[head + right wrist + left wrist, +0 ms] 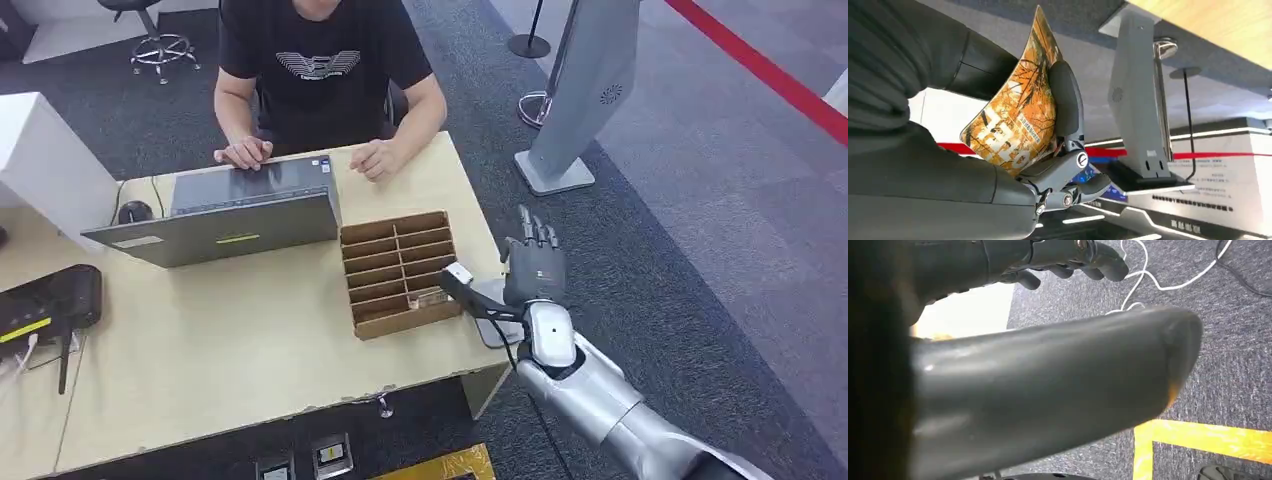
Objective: Pass the card to the sensor for recognition and then transmit it.
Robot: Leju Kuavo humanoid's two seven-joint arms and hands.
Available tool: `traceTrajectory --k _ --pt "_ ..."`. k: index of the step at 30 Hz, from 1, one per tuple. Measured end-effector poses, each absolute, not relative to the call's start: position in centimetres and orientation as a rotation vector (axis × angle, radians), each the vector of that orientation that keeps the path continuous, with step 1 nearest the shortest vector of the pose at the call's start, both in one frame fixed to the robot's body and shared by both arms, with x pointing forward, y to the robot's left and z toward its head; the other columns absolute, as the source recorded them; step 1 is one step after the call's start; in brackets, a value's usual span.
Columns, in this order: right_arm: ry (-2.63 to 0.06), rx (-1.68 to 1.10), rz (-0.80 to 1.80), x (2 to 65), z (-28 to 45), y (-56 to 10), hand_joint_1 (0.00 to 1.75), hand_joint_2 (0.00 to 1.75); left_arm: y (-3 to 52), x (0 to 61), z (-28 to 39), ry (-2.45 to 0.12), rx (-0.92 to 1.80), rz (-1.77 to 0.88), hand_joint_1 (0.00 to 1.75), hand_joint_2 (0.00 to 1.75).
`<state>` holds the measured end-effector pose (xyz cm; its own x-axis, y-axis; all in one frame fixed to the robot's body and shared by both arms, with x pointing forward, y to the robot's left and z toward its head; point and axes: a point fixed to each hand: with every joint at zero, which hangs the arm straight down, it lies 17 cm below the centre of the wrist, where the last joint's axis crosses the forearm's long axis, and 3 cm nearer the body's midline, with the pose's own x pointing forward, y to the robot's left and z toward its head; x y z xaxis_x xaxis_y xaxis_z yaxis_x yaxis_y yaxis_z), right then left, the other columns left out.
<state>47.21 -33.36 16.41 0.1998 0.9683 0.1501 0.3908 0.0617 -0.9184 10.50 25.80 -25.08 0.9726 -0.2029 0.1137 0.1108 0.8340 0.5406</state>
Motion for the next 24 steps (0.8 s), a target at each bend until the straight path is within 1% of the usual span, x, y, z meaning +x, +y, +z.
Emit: traceTrajectory --k 9,24 --pt "-1.318 -1.473 0.774 46.4 13.9 -33.0 1.75 1.75 25.9 10.4 -25.1 -0.164 0.56 -0.153 0.0 0.0" --pt "-1.306 -1.46 0.81 46.2 12.8 -32.6 1.75 1.75 26.0 10.1 -25.2 -0.154 0.559 -0.133 0.0 0.0"
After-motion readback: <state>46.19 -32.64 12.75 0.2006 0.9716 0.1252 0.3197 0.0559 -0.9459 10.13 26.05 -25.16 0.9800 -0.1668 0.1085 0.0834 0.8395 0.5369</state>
